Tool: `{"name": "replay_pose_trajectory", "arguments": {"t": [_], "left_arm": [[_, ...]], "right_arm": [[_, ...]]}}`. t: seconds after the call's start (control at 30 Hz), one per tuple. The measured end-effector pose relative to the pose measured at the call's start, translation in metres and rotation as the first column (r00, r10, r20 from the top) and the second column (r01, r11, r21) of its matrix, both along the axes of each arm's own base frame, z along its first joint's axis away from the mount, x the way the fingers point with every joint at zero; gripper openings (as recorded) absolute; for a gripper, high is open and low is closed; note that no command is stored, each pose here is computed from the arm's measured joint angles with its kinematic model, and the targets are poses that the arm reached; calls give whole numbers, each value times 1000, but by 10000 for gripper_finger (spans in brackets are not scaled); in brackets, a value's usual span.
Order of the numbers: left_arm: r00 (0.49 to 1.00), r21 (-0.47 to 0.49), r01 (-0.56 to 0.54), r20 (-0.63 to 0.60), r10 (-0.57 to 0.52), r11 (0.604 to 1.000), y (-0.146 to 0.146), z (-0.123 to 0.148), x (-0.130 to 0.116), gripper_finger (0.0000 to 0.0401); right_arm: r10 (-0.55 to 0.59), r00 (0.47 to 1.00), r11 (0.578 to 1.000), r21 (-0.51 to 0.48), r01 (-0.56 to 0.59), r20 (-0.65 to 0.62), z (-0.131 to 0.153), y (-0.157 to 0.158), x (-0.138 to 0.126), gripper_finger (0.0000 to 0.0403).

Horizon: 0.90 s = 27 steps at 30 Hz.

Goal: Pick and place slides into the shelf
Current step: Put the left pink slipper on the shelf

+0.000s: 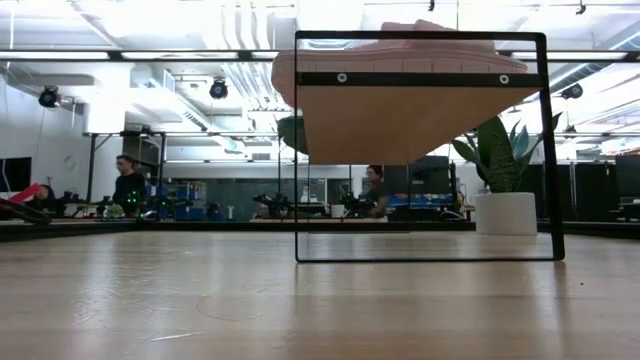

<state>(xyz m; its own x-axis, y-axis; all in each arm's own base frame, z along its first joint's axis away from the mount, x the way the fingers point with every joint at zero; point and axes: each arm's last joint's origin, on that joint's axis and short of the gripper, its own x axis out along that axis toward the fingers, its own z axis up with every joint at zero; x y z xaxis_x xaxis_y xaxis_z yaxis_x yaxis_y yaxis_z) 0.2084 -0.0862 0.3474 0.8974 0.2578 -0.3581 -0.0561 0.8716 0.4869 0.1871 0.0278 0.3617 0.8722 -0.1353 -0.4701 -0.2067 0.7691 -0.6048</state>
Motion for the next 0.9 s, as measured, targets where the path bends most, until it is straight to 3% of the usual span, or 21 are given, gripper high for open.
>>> {"name": "replay_pose_trajectory", "arguments": {"t": [0.1, 0.27, 0.53, 0.7, 0.9], "left_arm": [[1000, 2, 0, -8, 0, 1000, 1, -2, 1, 297], [1000, 6, -2, -18, 2, 1000, 2, -6, 1, 297], [1000, 29, 15, 5, -15, 999, 3, -9, 5, 297], [994, 6, 104, 39, -104, 995, 6, -5, 11, 297], [995, 5, 90, 36, -90, 996, 11, -6, 13, 297]], "right_arm": [[35, 999, 997, -72, -37, -35, -4, 0, 2, 205], [54, 996, 992, -113, -62, -78, -11, 2, 11, 198], [44, 989, 992, -108, -59, -141, -20, 6, 33, 180], [44, 982, 991, -119, -67, -183, -21, 8, 42, 171], [10, 976, 997, -72, -27, -219, -19, 8, 43, 158]]}}
